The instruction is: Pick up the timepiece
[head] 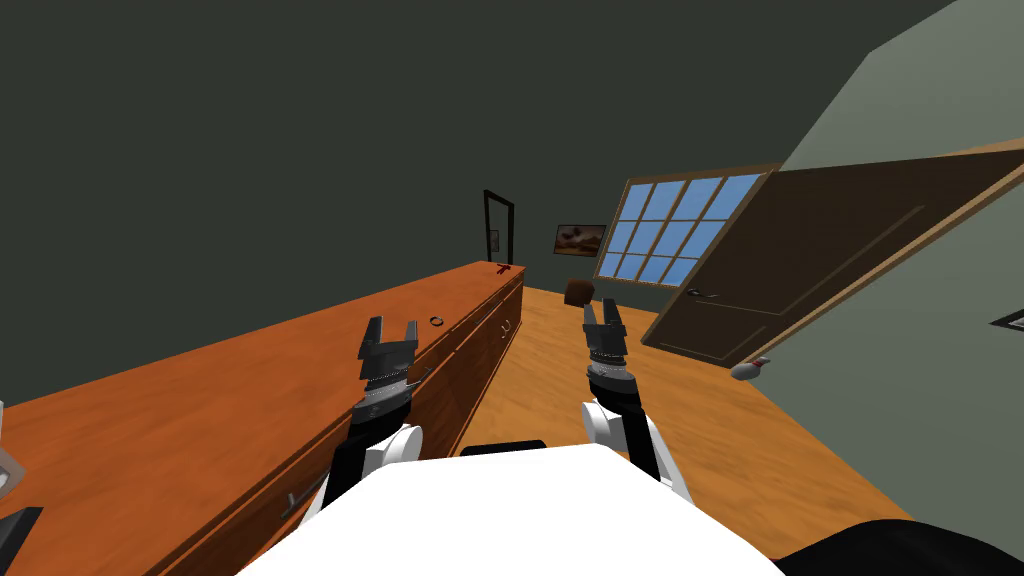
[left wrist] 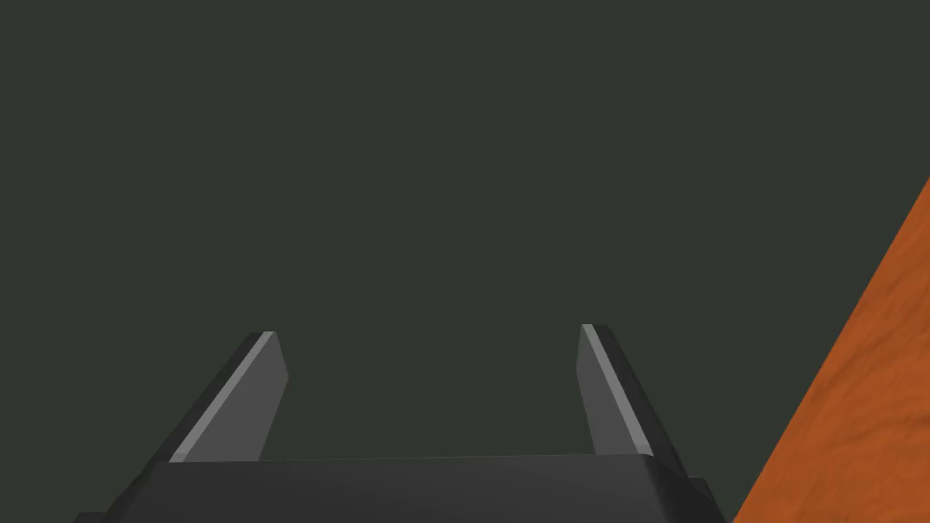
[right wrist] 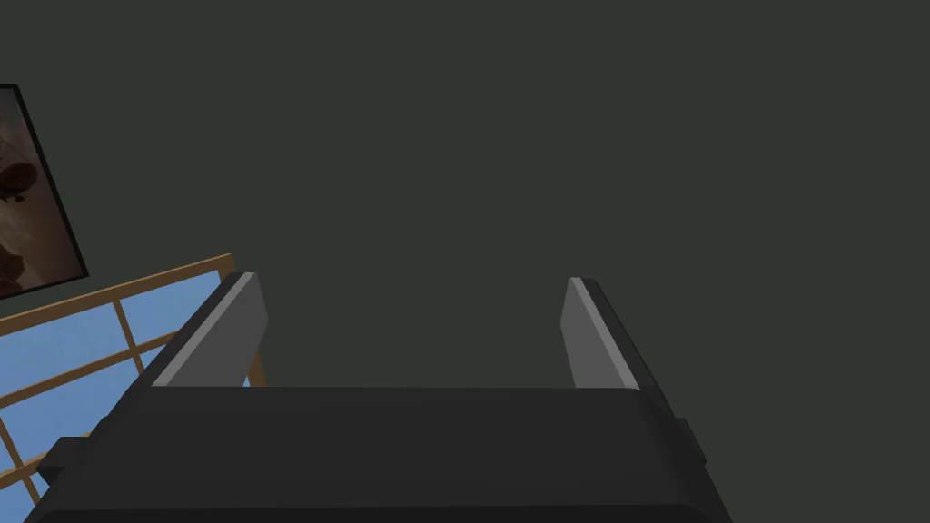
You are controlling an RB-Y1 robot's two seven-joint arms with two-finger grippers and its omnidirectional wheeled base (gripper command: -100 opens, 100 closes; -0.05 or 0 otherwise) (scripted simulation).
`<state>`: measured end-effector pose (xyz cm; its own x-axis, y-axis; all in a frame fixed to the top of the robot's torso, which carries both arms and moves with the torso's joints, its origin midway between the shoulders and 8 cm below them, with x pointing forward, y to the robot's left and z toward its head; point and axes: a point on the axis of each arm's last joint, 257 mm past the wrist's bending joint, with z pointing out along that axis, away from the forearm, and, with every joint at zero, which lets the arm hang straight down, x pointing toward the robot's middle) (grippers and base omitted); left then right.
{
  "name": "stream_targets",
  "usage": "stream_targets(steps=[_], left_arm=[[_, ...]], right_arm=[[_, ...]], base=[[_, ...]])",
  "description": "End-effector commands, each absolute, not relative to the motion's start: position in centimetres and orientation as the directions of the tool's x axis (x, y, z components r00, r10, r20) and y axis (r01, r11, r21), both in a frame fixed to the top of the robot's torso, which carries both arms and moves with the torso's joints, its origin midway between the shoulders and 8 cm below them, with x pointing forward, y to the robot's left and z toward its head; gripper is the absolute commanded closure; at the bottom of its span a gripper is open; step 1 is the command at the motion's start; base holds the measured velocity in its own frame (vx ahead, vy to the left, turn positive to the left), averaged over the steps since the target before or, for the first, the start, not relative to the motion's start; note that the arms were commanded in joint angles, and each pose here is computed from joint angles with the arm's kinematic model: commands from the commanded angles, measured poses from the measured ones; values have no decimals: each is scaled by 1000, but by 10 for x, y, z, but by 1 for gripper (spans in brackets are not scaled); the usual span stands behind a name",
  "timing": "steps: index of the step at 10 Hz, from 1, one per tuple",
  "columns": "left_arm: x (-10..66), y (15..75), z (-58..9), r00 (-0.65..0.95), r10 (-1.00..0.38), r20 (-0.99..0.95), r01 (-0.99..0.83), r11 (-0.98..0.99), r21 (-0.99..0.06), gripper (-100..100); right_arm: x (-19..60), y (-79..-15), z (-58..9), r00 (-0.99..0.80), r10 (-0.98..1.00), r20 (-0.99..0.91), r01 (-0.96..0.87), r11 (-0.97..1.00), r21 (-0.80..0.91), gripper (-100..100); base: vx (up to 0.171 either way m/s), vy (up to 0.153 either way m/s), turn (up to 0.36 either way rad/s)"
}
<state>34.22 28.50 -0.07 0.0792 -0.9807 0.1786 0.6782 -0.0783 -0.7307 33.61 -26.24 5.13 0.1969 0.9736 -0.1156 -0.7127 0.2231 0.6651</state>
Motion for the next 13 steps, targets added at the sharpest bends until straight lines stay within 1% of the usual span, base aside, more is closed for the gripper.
stream_targets(steps=[1, 6, 13], left_arm=[[346, 281, 0, 61, -989, 137, 662, -62, -747, -100], [362, 275, 4, 19, -1000, 10, 603, 4, -798, -100], [385, 277, -4, 6, -996, -90, 498, 81, -864, -100]], right_arm=[[336, -262, 51, 197, 974, -116, -713, 223, 665, 0], [336, -262, 51, 197, 974, -116, -713, 223, 665, 0], [336, -262, 51, 197, 974, -116, -713, 223, 665, 0]], base=[[-7, 2, 21], [-20, 3, 46], [-15, -2, 34]])
